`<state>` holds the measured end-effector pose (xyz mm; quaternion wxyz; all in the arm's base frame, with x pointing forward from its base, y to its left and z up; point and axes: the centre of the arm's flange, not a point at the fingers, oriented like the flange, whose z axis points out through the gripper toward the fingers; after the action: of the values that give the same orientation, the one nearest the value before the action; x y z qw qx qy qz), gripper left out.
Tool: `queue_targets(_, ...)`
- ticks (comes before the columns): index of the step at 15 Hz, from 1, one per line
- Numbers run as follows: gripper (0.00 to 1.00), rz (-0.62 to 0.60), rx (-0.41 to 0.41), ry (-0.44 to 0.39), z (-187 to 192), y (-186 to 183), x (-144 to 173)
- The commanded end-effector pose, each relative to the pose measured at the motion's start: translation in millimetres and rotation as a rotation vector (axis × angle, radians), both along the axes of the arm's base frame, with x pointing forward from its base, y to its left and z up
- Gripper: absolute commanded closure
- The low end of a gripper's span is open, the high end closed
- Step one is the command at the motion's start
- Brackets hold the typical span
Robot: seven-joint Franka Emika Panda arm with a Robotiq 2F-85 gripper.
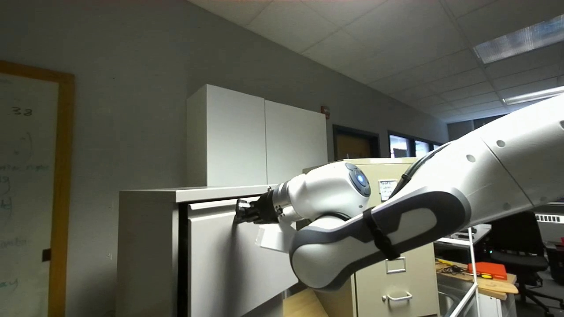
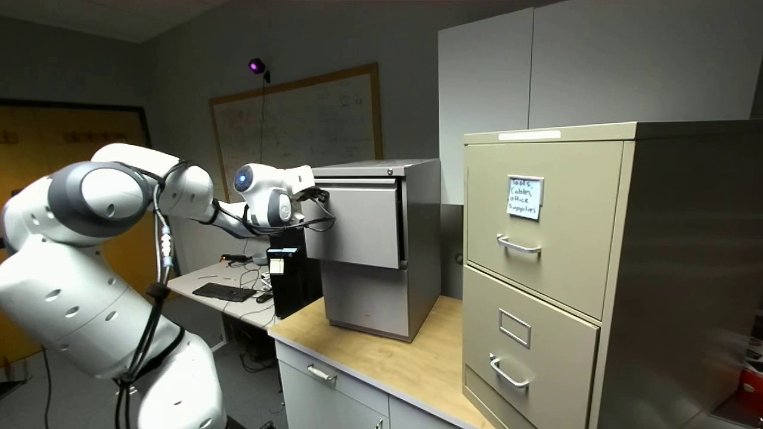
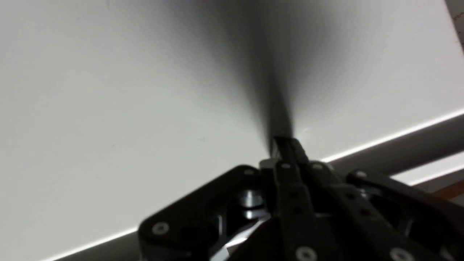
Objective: Close the open drawer
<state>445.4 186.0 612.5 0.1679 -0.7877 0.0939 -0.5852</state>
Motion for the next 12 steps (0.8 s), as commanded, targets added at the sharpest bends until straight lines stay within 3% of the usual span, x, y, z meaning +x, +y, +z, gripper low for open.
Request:
queue_targets(1, 0.97, 0.031, -0.013, 0.03, 11.9, 13.0, 49.8)
queue_targets(12, 0.97, 0.095, -0.008, 0.126, 5.0, 32.6, 111.8)
